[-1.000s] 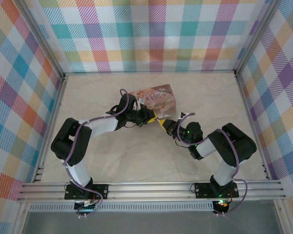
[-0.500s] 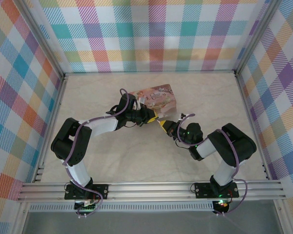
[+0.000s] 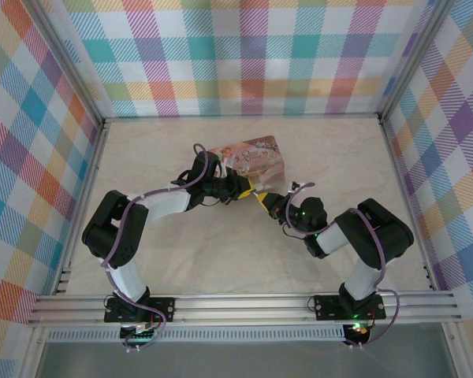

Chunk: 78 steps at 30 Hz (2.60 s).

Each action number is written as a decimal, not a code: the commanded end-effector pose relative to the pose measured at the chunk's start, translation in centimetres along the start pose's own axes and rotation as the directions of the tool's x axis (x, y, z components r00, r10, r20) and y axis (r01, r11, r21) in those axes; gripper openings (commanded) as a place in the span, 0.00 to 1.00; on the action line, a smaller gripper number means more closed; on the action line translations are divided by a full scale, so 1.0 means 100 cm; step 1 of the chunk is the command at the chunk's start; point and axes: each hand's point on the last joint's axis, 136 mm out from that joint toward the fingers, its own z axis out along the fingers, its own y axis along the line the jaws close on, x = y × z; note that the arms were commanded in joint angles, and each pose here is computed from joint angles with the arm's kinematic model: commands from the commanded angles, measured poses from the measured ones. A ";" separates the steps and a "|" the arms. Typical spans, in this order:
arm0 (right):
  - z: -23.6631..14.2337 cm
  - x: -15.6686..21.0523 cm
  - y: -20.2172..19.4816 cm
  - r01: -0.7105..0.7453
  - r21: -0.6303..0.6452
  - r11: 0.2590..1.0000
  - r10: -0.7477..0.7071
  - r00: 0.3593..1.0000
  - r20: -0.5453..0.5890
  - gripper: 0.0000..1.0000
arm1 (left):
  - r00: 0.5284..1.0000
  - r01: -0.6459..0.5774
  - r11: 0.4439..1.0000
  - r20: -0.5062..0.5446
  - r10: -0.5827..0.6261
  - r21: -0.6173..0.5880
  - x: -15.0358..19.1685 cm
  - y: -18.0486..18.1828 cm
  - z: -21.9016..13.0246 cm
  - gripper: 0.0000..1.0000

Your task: Unlock a padlock with a key

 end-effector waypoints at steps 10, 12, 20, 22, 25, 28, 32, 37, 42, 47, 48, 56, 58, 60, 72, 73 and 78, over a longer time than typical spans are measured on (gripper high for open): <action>0.010 -0.011 0.023 0.007 -0.072 0.997 -0.005 0.999 0.035 0.00 | 0.999 -0.040 0.994 -0.023 0.042 0.102 0.011 -0.031 -0.006 0.10; 0.010 -0.011 0.024 -0.020 -0.077 0.997 0.022 0.999 0.036 0.00 | 0.999 -0.040 0.994 -0.022 0.042 0.105 0.011 -0.032 -0.006 0.10; 0.013 -0.012 0.019 -0.312 -0.076 0.947 0.315 0.948 0.038 0.00 | 0.999 -0.046 0.991 -0.024 0.049 0.124 0.012 -0.037 -0.005 0.09; 0.014 -0.012 0.015 -0.395 -0.069 0.916 0.398 0.917 0.035 0.00 | 0.998 -0.045 0.991 -0.027 0.049 0.123 0.013 -0.036 -0.005 0.09; 0.015 -0.013 0.025 -0.395 -0.093 0.914 0.399 0.916 0.028 0.00 | 0.998 -0.051 0.990 -0.029 0.055 0.130 0.014 -0.039 -0.004 0.08; 0.017 -0.014 0.030 -0.398 -0.105 0.911 0.403 0.915 0.021 0.00 | 0.998 -0.053 0.989 -0.032 0.057 0.136 0.014 -0.040 -0.004 0.08; 0.021 -0.017 0.037 -0.327 -0.120 0.937 0.332 0.943 0.024 0.00 | 0.997 -0.061 0.987 -0.044 0.069 0.150 0.017 -0.045 -0.002 0.06; 0.042 -0.018 0.033 -0.292 -0.113 0.950 0.293 0.956 -0.008 0.00 | 0.990 -0.079 0.981 -0.101 0.098 0.177 0.032 -0.052 0.004 0.00; 0.052 -0.022 0.048 -0.252 -0.151 0.956 0.249 0.968 -0.034 0.00 | 0.978 -0.090 0.974 -0.167 0.126 0.208 0.051 -0.059 0.005 0.00; 0.049 -0.026 0.060 -0.228 -0.179 0.957 0.226 0.974 -0.032 0.00 | 0.970 -0.101 0.969 -0.195 0.146 0.226 0.060 -0.062 0.003 0.00; 0.049 -0.025 0.059 -0.228 -0.176 0.958 0.226 0.974 -0.034 0.00 | 0.969 -0.101 0.969 -0.199 0.148 0.227 0.061 -0.062 0.003 0.00; 0.031 -0.012 0.021 -0.234 -0.076 0.969 0.230 0.971 -0.060 0.19 | 0.976 -0.129 0.986 -0.162 0.146 0.109 0.050 -0.035 0.004 0.00; 0.023 -0.008 0.010 -0.231 -0.041 0.972 0.228 0.971 -0.070 0.27 | 0.980 -0.126 0.989 -0.147 0.137 0.080 0.046 -0.028 0.003 0.00; 0.015 -0.003 0.001 -0.216 -0.001 0.976 0.215 0.973 -0.090 0.31 | 0.981 -0.135 0.990 -0.135 0.139 0.038 0.041 -0.019 0.003 0.00; -0.056 0.018 -0.030 0.214 0.429 0.878 -0.104 0.959 -0.265 0.35 | 0.985 -0.131 0.991 -0.120 0.126 -0.035 0.038 -0.003 0.003 0.00; -0.062 0.017 -0.029 0.261 0.452 0.853 -0.136 0.947 -0.290 0.35 | 0.985 -0.133 0.990 -0.120 0.128 -0.039 0.038 -0.003 0.002 0.00; -0.071 0.017 -0.016 0.486 0.437 0.757 -0.317 0.858 -0.404 0.34 | 0.984 -0.132 0.991 -0.121 0.127 -0.036 0.038 -0.008 0.000 0.00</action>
